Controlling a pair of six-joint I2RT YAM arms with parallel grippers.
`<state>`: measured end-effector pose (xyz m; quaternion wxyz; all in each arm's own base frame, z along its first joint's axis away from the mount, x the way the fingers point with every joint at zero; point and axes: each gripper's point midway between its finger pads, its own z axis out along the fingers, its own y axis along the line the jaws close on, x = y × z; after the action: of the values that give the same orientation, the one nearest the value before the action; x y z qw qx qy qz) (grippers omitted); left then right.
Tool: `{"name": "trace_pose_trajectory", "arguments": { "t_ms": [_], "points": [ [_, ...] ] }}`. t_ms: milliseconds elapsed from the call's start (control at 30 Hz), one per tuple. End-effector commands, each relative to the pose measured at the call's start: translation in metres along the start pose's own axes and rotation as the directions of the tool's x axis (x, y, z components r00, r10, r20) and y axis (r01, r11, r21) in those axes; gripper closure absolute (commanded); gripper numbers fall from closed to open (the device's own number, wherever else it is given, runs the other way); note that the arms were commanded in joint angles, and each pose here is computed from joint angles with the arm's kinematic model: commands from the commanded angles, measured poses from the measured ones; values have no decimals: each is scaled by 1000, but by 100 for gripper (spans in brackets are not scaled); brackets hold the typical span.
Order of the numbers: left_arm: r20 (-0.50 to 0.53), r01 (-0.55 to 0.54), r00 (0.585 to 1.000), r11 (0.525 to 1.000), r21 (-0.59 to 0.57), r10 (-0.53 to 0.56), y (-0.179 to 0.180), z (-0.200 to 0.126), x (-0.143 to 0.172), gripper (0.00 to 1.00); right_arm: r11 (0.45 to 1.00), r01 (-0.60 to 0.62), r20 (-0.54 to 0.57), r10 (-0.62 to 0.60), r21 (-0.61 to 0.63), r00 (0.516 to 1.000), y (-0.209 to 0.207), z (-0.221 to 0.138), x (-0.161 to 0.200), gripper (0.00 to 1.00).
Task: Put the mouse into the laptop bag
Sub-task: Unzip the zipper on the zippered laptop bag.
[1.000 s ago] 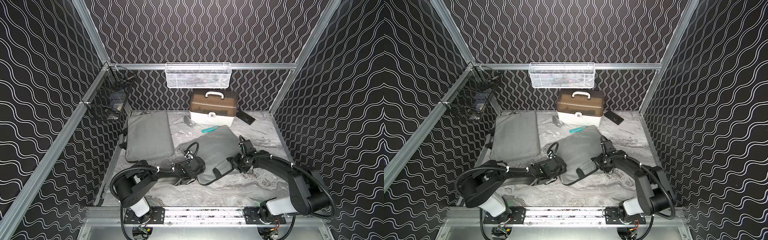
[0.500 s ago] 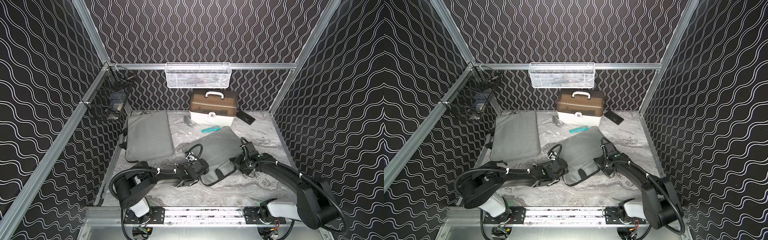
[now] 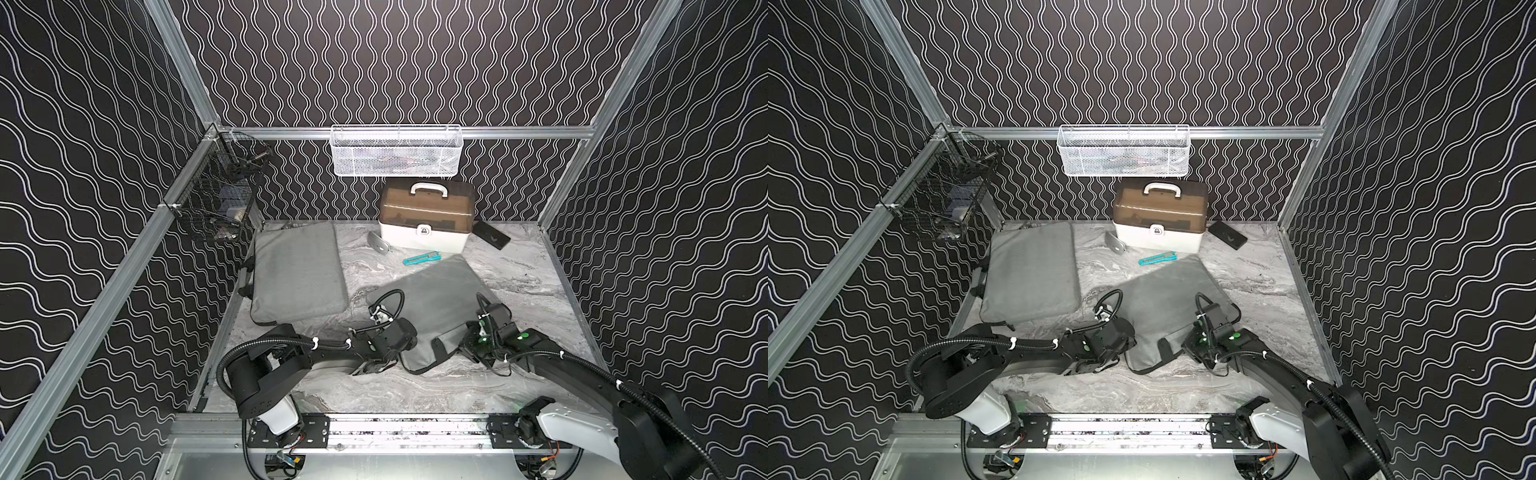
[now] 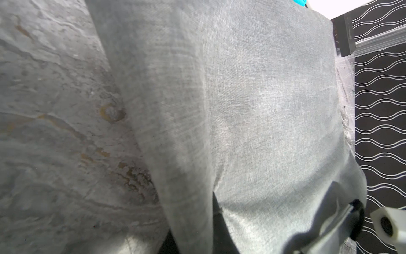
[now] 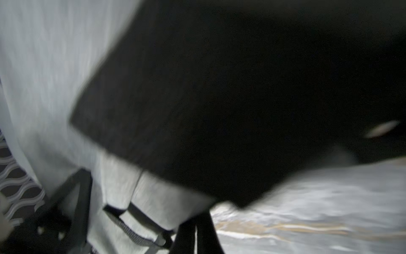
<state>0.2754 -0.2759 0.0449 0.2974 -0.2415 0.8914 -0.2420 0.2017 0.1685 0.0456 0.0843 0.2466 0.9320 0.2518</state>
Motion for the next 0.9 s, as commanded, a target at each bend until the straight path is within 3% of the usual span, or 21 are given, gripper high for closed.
{"name": "trace_pose_trajectory", "arguments": {
  "t_ms": [0,167,300,433,533,733,867],
  "points": [
    [1,9,1000,1000,27,-9,-11,1,-1,100,988,77,-38,-83,-134,996,50,0,16,100],
    [-6,-7,1000,999,35,7,-17,2,0,100,972,148,-53,-161,-183,986,80,1,40,100],
    [11,-6,1000,999,33,6,-15,-3,-4,100,976,143,-60,-154,-164,986,79,7,45,100],
    [46,-18,999,999,28,17,-13,-16,-12,63,990,109,-3,-110,-89,994,60,5,32,100],
    [76,-20,997,999,25,18,-8,-27,-21,43,999,32,66,-30,-28,997,36,-6,14,100],
    [170,-16,985,999,30,10,8,-52,-43,15,972,-232,172,234,-32,957,-28,-31,-38,100],
    [167,-27,986,999,45,20,10,-51,-50,3,943,-332,188,327,-6,926,-54,-42,-50,100]
  ]
}}
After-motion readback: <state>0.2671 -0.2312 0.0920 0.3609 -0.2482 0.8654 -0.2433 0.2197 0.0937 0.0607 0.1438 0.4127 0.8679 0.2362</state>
